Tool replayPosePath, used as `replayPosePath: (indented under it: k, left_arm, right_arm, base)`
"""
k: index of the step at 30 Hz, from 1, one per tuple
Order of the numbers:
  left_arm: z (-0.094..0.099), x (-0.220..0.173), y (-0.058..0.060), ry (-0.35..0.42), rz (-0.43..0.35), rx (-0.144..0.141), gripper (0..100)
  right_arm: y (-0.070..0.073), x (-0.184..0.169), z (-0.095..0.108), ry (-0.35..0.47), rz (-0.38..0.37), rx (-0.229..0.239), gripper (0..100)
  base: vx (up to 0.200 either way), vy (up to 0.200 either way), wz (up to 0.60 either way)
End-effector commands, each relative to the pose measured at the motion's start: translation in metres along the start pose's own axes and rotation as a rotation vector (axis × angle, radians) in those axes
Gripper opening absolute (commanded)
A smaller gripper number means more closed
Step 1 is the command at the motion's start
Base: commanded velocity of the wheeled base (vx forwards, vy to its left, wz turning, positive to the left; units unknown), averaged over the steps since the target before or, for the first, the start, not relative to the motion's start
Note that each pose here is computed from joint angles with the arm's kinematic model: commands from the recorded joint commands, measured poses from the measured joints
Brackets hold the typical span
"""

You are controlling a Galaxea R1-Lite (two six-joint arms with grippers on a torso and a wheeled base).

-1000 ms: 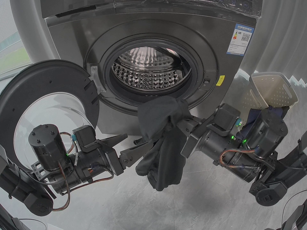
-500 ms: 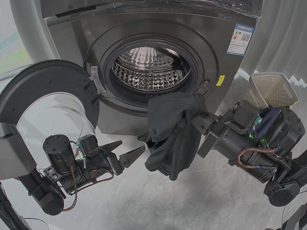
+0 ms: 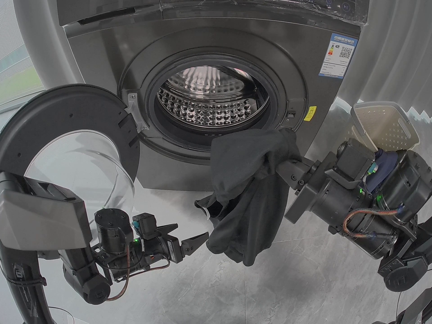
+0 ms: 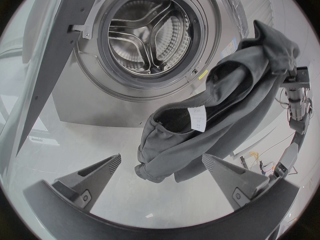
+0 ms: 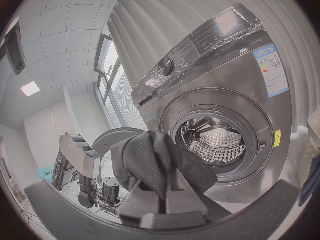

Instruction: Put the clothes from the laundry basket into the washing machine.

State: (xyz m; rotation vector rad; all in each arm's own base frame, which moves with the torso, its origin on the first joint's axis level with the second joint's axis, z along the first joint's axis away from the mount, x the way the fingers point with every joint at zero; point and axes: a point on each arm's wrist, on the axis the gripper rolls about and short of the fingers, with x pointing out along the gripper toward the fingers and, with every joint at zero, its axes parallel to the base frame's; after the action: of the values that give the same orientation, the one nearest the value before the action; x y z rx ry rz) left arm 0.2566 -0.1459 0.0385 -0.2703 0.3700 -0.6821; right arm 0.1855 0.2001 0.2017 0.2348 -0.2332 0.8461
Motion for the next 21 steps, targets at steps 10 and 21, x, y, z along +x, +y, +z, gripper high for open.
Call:
replayPosePath:
  k: [10,21]
  left_arm:
    - [-0.008,0.04,0.017,-0.027,0.013,0.046,100]
    - [-0.007,0.044,0.03,-0.039,0.046,0.051,100]
  right_arm:
    - [0.003,0.0,0.0,-0.001,0.011,0.003,0]
    - [0.003,0.0,0.001,-0.001,0.011,0.003,0]
  base:
    - [0.0,0.0,0.0]
    - [0.0,0.0,0.0]
